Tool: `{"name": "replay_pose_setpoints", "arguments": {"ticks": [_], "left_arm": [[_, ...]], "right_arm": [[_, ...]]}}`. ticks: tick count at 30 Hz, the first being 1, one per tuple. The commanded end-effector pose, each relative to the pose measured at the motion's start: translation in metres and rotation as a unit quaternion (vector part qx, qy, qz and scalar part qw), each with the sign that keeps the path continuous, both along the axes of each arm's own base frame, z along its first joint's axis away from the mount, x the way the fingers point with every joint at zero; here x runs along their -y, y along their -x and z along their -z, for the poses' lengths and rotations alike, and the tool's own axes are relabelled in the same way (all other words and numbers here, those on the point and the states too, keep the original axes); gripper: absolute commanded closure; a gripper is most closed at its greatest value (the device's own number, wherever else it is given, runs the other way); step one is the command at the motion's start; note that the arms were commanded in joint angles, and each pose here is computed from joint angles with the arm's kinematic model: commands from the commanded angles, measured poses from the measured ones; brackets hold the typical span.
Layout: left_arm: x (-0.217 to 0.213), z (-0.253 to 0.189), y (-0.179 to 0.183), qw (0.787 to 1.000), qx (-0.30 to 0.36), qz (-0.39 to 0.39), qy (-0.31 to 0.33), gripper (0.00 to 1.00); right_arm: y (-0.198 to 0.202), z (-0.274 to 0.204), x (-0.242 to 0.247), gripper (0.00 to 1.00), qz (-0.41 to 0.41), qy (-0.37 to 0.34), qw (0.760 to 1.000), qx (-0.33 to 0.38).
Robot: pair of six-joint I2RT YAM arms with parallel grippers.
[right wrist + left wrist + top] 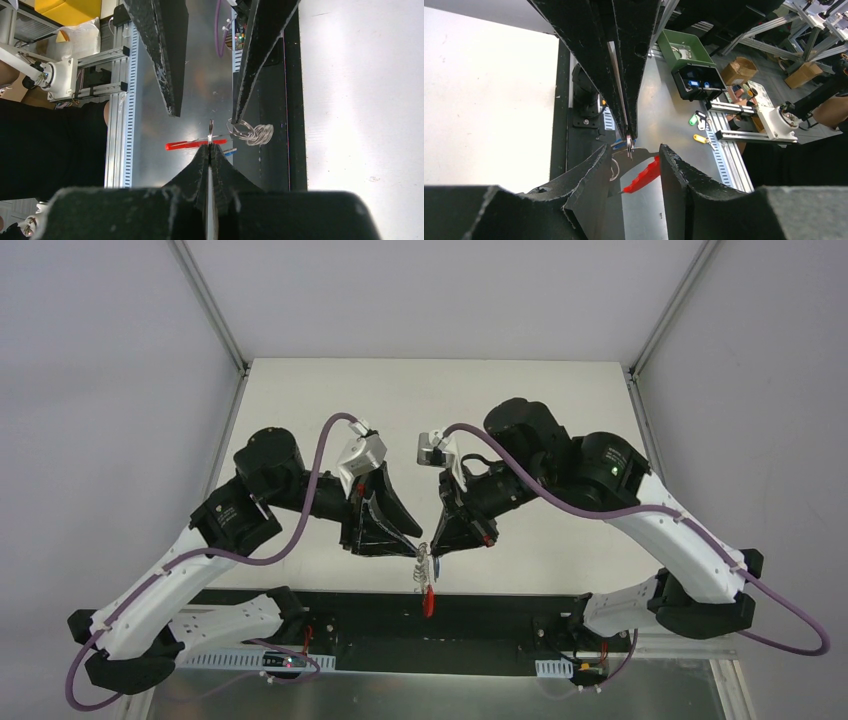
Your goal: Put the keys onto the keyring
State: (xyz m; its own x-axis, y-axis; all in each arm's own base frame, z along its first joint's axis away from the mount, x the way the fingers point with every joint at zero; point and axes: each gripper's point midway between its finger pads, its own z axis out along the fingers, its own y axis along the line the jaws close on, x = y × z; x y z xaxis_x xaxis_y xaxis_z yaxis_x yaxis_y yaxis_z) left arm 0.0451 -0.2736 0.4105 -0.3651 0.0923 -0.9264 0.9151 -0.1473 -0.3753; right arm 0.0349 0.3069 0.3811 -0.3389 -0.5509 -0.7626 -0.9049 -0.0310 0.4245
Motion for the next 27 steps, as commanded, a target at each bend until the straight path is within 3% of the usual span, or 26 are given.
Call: {"name": "replay_pose_setpoints", "arguments": {"ticks": [1,20,27], "left_arm": [[-0.001,-0.006,0.002,1.000,0.017,0.001,0.004,0.61],[0.004,0.005,-0.004,1.000,0.012,0.003,-0.018,0.69],[0.005,0.007,-0.005,1.000,0.012,0.003,-0.024,0.83]], "right_arm": [[-0.002,-0.007,-0.004,1.00,-0.001,-0.013,1.000,-0.002],[-0.015,0.003,-0.015,1.00,0.016,0.001,1.000,-0.005],[-0.017,0.003,-0.016,1.00,0.020,0.002,1.000,-0.004]]}}
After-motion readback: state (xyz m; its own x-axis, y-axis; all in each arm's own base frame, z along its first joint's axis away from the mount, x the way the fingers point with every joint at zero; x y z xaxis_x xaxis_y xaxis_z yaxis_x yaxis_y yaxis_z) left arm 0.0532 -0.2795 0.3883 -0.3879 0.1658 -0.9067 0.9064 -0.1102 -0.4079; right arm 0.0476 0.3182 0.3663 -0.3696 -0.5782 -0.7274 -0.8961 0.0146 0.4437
